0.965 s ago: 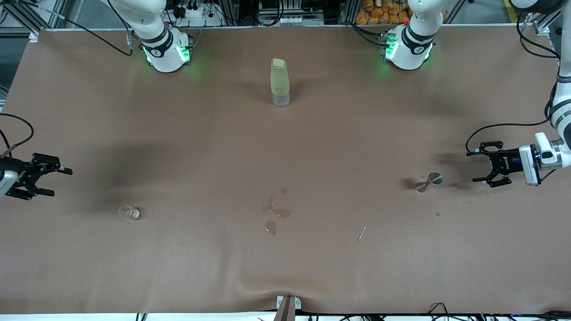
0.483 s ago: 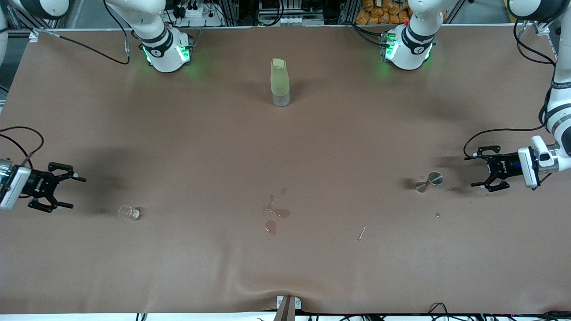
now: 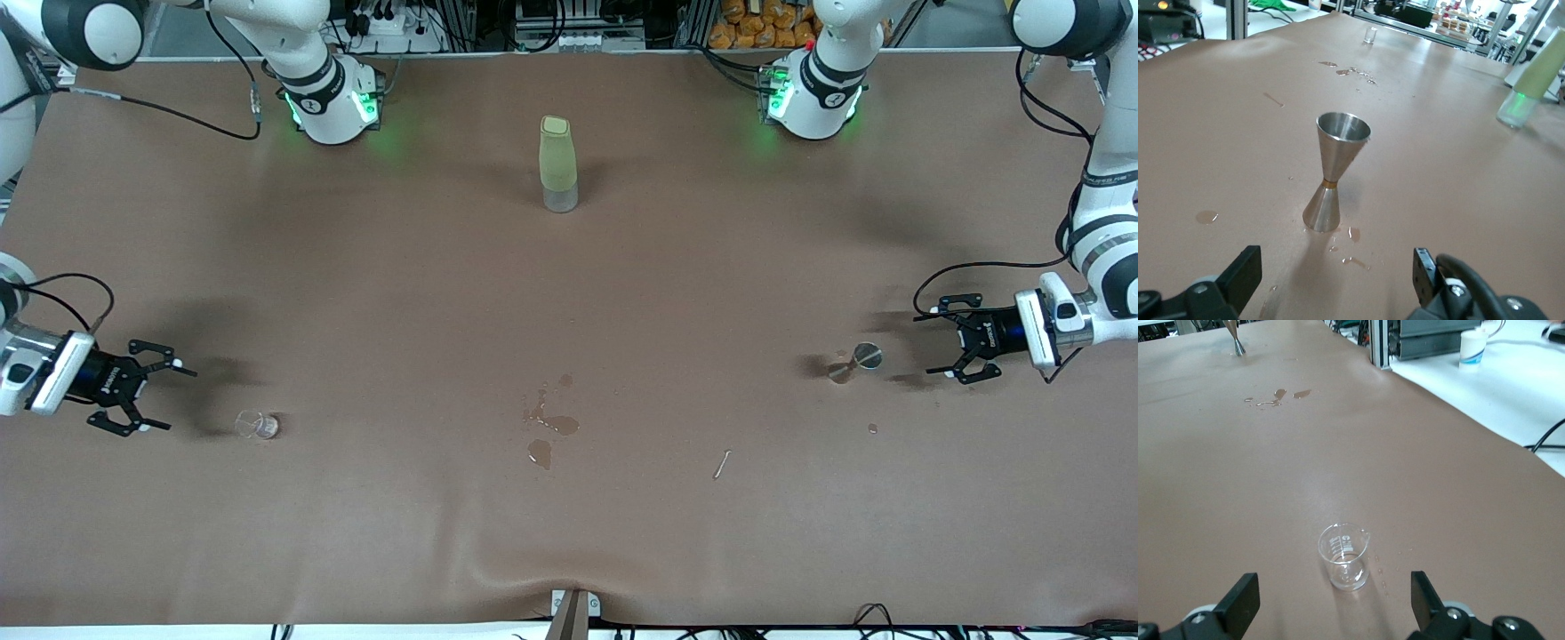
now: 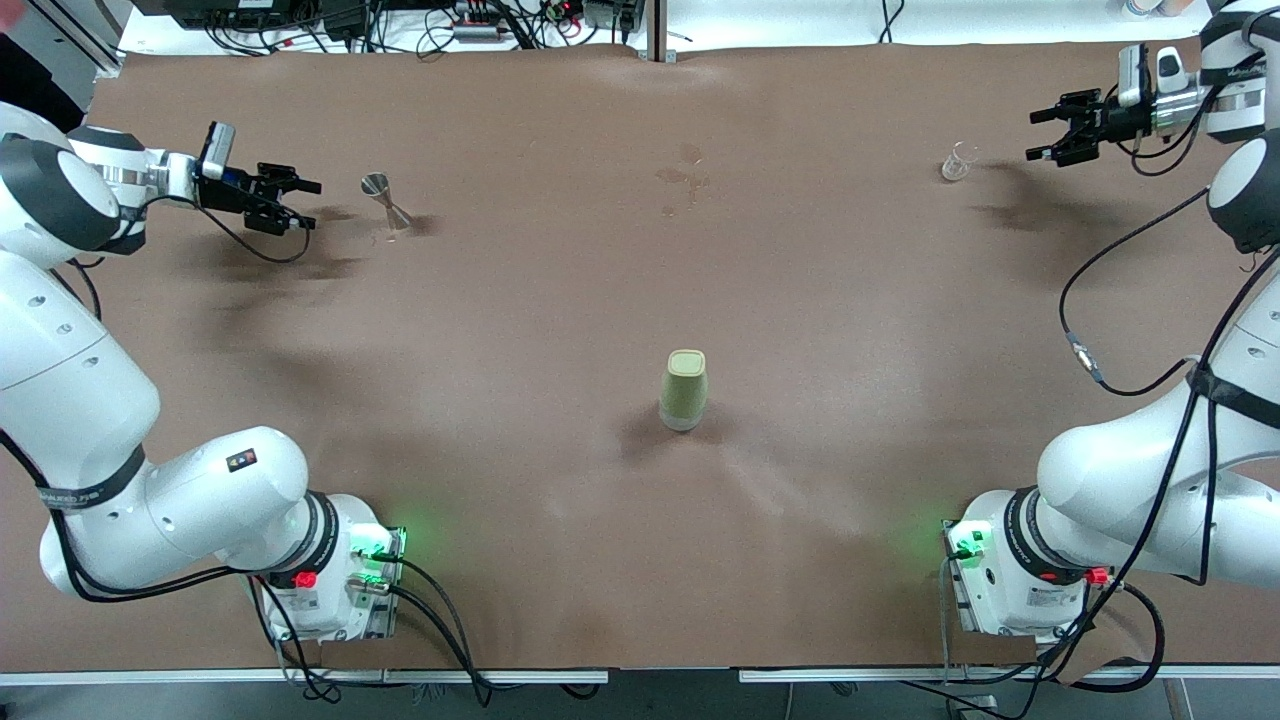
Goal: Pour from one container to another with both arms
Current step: 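Move the right gripper to the beaker while the left gripper approaches the jigger, then close the right gripper on the beaker while the left gripper grasps the jigger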
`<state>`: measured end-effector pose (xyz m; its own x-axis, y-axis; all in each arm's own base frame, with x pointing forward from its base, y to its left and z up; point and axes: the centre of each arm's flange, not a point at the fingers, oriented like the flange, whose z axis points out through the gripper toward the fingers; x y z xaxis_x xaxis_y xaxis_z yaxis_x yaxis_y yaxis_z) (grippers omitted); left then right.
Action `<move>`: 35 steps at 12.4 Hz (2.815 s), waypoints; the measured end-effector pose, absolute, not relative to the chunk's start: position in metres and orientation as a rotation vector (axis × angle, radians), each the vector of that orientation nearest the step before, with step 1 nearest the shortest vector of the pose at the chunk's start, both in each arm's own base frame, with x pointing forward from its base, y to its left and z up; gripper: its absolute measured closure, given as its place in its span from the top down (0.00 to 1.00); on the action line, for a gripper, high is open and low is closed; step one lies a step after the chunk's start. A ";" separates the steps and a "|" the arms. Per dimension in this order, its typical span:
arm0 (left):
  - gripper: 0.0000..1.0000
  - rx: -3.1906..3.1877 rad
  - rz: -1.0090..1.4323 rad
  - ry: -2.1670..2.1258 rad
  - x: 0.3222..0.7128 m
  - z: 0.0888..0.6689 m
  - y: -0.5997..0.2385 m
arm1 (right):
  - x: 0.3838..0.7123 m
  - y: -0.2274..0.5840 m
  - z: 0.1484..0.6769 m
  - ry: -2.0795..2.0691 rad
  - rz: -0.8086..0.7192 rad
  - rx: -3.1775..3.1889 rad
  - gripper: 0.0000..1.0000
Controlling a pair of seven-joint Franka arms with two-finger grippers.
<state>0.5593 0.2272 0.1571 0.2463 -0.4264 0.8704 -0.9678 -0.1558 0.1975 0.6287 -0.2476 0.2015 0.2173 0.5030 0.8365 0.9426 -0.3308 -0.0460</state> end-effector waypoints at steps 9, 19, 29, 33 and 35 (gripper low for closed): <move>0.95 1.477 1.037 -1.486 0.552 0.123 0.206 | 0.622 -0.225 0.109 -1.214 -1.211 -1.827 1.00; 0.85 1.400 1.206 -1.369 0.568 0.074 0.151 | 0.632 -0.173 0.068 -1.119 -1.324 -1.762 1.00; 0.71 1.368 1.246 -1.356 0.584 0.081 0.127 | 0.634 -0.160 0.053 -1.125 -1.339 -1.769 0.34; 0.38 1.368 1.245 -1.355 0.584 0.081 0.127 | 0.635 -0.159 0.053 -1.128 -1.341 -1.767 0.15; 0.21 1.373 1.239 -1.347 0.583 0.080 0.127 | 0.643 -0.149 0.058 -1.149 -1.347 -1.748 0.12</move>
<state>0.5834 0.1266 0.0804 -0.0605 -0.1774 0.9823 -0.9936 -0.0831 -0.0762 0.6434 -0.1494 0.0582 0.0919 0.2529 0.9631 0.9113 -0.4113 0.0211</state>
